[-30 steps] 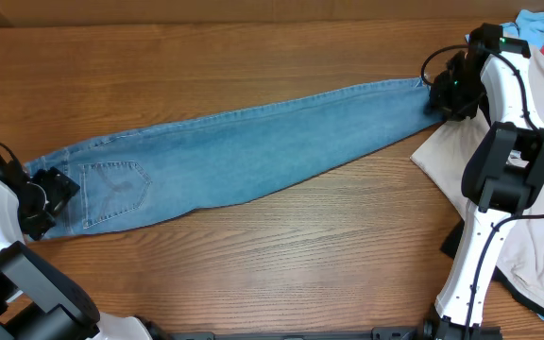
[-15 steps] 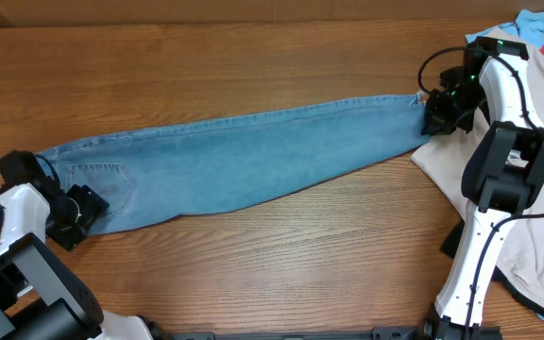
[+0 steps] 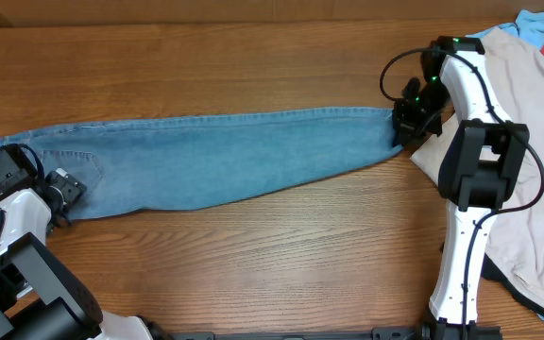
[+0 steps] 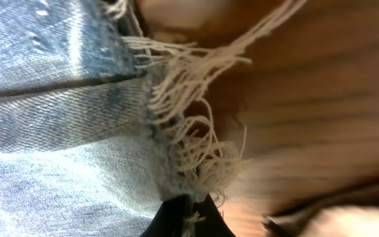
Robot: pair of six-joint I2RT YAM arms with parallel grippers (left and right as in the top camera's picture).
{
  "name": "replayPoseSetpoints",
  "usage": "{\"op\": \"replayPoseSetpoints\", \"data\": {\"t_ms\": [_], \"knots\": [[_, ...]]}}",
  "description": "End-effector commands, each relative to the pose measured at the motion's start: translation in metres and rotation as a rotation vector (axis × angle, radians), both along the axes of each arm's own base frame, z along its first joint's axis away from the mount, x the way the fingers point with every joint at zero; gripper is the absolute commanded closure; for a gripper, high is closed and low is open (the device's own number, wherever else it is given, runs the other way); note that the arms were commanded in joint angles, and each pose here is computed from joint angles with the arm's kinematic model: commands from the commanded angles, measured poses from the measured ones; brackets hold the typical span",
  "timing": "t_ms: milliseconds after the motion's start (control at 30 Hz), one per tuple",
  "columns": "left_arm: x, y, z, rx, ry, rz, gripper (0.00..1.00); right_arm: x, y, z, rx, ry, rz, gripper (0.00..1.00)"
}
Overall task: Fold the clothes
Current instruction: 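Carry the hem end leftward with the right gripper toward the waistband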
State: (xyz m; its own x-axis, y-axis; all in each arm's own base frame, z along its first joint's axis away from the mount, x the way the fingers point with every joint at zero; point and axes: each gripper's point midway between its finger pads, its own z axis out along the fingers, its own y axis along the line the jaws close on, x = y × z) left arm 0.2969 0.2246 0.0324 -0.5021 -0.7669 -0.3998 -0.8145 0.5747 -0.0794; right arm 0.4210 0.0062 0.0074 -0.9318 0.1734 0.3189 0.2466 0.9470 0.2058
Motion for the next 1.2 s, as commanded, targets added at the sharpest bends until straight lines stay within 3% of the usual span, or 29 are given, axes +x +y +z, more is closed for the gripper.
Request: {"op": "replayPoseSetpoints", "data": {"t_ms": [0, 300, 533, 667, 900, 1033, 1167], "knots": [[-0.008, -0.013, -0.004, -0.074, 0.020, -0.001, 0.21, 0.009, 0.001, -0.006, 0.016, -0.032, -0.007, 0.96], [-0.030, -0.046, -0.014, -0.224, 0.103, -0.024, 0.23, 0.030, -0.037, 0.050, -0.018, -0.179, -0.073, 0.96], [-0.031, -0.051, -0.014, -0.248, 0.105, -0.030, 0.22, 0.015, -0.087, 0.101, -0.129, -0.231, -0.142, 0.96], [-0.030, -0.051, -0.014, -0.247, 0.102, -0.030, 0.21, 0.011, -0.087, 0.116, -0.131, -0.251, -0.145, 0.96], [-0.027, -0.056, -0.013, -0.276, 0.084, -0.036, 0.19, 0.016, 0.005, 0.155, -0.065, -0.362, 0.066, 0.96], [-0.026, -0.059, -0.013, -0.291, 0.076, -0.041, 0.10, 0.001, 0.093, 0.160, -0.031, -0.362, 0.246, 0.96], [-0.027, -0.059, -0.013, -0.293, 0.079, -0.041, 0.08, -0.013, 0.170, 0.161, 0.001, -0.399, 0.377, 0.96]]}}
